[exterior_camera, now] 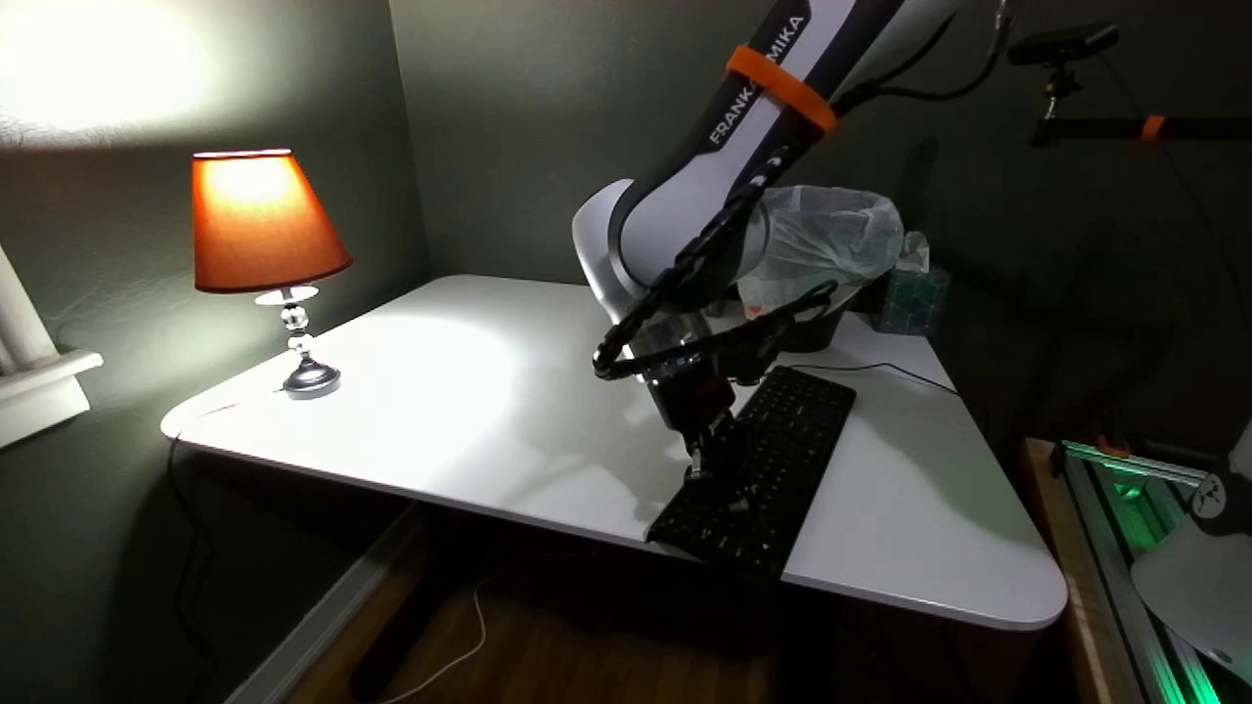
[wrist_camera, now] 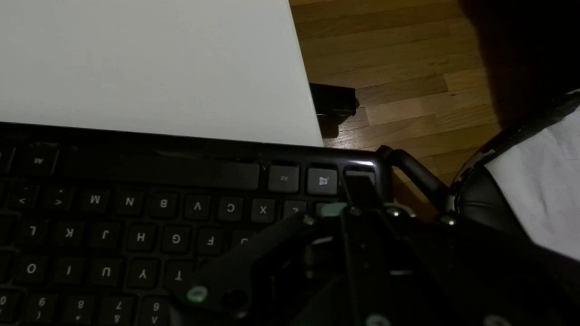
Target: Press a button on the left side of the keyboard
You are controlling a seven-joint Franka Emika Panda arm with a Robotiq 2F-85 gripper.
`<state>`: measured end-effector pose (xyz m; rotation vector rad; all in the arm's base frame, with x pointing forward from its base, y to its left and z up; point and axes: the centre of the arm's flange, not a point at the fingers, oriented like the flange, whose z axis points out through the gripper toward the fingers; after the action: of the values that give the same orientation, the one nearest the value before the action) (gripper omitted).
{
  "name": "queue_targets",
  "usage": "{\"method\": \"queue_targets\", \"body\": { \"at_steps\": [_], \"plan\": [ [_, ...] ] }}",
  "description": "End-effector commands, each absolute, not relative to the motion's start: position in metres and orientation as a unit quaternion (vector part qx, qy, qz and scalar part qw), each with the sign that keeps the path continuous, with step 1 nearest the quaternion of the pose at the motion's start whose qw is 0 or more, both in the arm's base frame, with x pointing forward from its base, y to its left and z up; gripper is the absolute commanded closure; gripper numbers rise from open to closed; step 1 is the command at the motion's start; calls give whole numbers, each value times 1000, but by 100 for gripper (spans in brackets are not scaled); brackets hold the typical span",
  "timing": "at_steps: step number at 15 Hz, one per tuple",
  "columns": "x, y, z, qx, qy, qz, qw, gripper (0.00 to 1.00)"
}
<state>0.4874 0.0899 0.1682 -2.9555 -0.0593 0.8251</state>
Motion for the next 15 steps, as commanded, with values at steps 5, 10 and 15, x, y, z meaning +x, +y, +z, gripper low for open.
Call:
{"method": "queue_targets", "body": {
  "at_steps": [5,10,15],
  "plan": [
    [496,93,152,-956,-25,287,54,100],
    [496,92,144,-954,-21,294,54,100],
    [497,92,139,-952,-19,299,53,100]
  ]
}}
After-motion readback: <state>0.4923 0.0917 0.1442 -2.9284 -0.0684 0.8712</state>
